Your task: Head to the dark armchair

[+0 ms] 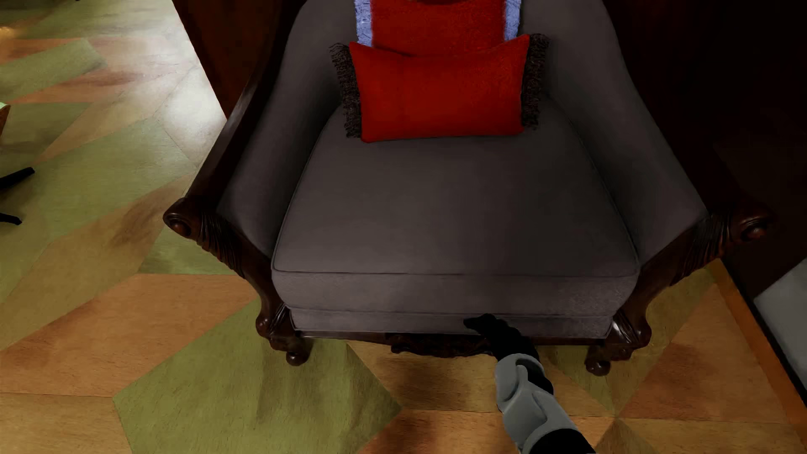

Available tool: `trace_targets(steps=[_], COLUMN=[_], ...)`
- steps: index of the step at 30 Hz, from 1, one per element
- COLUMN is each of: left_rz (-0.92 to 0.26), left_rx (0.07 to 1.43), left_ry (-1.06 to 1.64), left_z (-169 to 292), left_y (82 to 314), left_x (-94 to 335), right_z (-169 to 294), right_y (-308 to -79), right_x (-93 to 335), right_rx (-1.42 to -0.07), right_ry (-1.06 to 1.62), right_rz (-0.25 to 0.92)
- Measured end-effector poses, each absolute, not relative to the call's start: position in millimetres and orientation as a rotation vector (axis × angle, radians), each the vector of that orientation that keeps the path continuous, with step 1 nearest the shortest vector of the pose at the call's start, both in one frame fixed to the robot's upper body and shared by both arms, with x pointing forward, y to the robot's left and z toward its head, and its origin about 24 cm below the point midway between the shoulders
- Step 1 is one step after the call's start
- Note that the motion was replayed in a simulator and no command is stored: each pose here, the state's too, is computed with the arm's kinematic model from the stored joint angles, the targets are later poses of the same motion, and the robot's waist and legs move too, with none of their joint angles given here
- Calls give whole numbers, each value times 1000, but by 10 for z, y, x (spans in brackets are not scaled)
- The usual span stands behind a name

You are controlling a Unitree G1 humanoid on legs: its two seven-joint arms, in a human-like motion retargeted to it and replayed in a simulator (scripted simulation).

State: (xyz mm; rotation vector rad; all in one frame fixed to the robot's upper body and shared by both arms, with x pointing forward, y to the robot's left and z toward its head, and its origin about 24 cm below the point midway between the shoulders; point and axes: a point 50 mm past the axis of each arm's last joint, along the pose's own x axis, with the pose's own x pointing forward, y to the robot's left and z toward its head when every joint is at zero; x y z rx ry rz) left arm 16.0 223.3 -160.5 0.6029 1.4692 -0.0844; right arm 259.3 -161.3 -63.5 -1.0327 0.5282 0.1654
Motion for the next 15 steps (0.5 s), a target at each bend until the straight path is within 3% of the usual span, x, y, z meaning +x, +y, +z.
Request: trace_targets(steps=[4,6,9,11,13,15], left_rz=[-43,28,14,-26,-47,-51], left_rx=[709,707,695,695,683,671], left_ry=[1209,1046,897,851,880,972], left_z=[-1439,-1318,-1184,-1149,-1194,-1301], left_y=[2288,2210,2089,2001,1964,1972], left_x=[853,1193,1487,1563,1503,1328], right_z=[-1028,-1353,-1678,-1739,-1745,-1730], right_y=[-1714,-1765,-1750,-1698,-1644,-1654], right_x=[2085,1582,724,299,77,2], right_rx=[-908,-893,-853,-748,-755,-719], right_ry=[761,1016,1410,1573,1566,1550], right_rz=[144,236,412,450,539,496])
